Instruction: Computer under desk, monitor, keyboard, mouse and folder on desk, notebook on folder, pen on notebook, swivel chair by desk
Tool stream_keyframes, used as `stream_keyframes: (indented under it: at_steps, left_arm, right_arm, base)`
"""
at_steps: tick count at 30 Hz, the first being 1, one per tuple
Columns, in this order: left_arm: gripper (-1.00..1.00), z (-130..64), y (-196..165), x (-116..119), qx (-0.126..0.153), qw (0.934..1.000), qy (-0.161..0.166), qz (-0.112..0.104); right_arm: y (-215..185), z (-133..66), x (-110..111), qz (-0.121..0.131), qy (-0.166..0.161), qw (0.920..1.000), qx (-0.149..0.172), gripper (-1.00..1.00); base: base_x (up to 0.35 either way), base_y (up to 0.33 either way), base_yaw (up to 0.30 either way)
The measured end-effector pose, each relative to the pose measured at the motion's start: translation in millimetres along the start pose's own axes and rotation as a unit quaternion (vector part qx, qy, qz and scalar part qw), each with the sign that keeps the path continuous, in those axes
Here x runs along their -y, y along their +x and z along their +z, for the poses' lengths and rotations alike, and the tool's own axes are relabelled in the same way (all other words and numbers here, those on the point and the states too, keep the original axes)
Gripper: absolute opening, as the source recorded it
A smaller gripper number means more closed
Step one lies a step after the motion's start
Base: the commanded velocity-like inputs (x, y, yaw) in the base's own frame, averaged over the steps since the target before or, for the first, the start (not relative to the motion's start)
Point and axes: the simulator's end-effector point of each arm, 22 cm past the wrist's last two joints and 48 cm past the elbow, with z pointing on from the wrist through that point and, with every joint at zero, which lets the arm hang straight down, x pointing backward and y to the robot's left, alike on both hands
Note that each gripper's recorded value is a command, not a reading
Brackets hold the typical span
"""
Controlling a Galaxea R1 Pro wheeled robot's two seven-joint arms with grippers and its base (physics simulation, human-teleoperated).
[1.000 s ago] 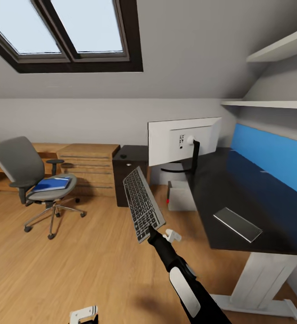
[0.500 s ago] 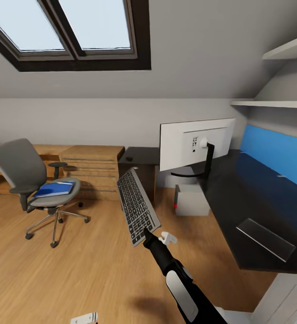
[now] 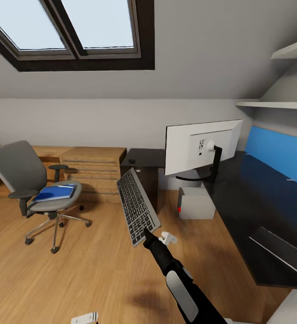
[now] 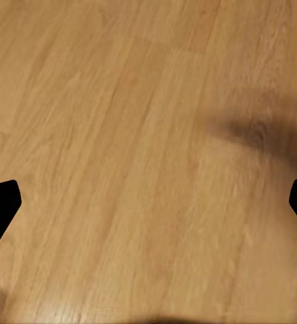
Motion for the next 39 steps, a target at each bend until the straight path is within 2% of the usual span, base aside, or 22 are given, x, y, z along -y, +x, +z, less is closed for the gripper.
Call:
stream_keyframes:
  at_steps: [6,21,31,39]
  left_arm:
    - [1.00,-7.6,-8,-2,0.000,1.0000,-0.001,0.000]
    - [1.00,-26.8,-26,-1,-0.001,1.0000,-0.001,-0.002]
    - [1.00,-26.7,-25,1,-0.001,1.0000,0.000,-0.001]
    - [1.00,-26.8,-25,0,-0.001,1.0000,0.000,-0.002]
  right_arm:
    - [-7,-0.3,-8,0.000,0.000,1.0000,0.000,-1.00]
    - [-25,-1.3,-28,0.000,0.001,1.0000,0.001,-1.00]
    - [-24,-0.9,-28,0.000,0.001,1.0000,0.000,-1.00]
    - [-25,-1.2,-28,0.000,0.001,1.0000,0.000,-1.00]
  base:
    - [0.073,0.010,0.000]
    - [0.301,0.118,0.000]
    - [0.089,0.036,-0.035]
    - [0.206,0.163,-0.028]
